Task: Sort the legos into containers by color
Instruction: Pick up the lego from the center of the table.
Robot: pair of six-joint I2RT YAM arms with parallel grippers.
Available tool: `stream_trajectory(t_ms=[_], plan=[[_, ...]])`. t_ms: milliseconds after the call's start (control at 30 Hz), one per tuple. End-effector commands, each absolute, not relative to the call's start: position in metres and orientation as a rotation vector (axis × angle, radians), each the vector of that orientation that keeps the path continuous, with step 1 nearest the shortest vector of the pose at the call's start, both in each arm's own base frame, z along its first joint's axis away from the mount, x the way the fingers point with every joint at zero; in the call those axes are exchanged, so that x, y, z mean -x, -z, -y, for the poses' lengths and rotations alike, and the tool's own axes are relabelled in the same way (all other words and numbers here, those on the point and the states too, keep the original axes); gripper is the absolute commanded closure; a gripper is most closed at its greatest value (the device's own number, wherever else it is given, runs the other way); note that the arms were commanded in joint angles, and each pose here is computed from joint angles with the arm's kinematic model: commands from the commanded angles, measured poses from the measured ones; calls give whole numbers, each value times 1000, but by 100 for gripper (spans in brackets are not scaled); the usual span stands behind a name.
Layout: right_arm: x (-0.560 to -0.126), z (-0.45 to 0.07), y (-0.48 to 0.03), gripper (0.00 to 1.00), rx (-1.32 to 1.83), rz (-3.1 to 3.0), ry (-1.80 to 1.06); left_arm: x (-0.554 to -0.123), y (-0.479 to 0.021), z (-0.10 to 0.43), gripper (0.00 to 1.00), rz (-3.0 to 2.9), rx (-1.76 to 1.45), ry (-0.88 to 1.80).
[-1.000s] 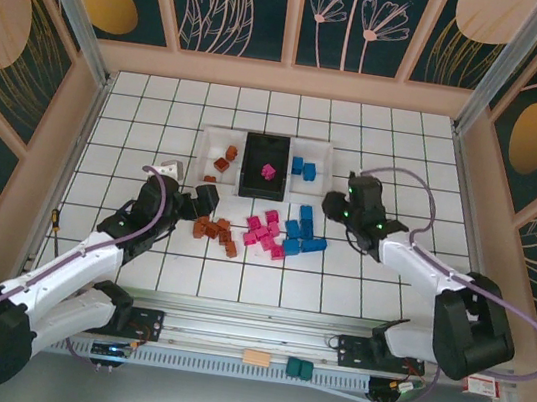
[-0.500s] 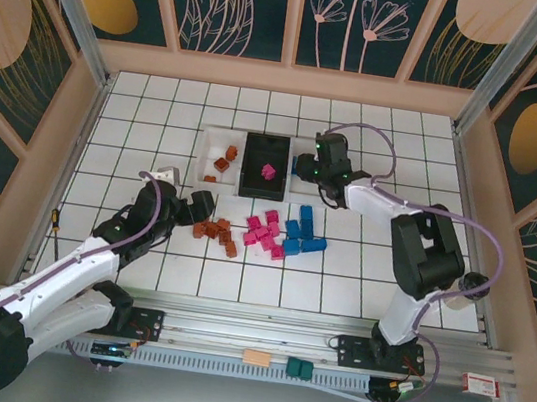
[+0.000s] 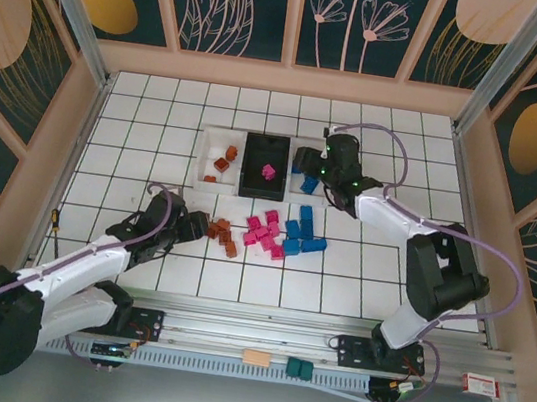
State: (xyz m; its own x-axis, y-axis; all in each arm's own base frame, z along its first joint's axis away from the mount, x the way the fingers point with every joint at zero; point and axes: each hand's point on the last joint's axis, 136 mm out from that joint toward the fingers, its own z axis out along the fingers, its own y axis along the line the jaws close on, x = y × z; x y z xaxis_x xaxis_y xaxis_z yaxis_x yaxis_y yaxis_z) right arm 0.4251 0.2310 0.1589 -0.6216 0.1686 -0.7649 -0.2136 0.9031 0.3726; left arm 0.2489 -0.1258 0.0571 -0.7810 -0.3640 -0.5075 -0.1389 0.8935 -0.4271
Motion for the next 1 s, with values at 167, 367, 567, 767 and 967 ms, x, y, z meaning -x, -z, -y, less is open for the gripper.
stream_trajectory(t_ms=[167,367,567,767,967], plan=[[-411,-226,-163,39,4,-2148,-578,-249,-42,136,43,-2488,320,475],[-409,-225,-167,40,0,-2138,-584,-253,-32,135,48,-2502,311,428],[-405,-228,-171,40,13,-2133,-624,-261,-24,137,64,-2513,304,394],[-400,-227,-174,40,11,-2128,-632,-258,-29,133,80,-2501,319,387],[-392,-225,-185,40,10,-2097,-668,-262,-74,132,84,-2416,322,435]])
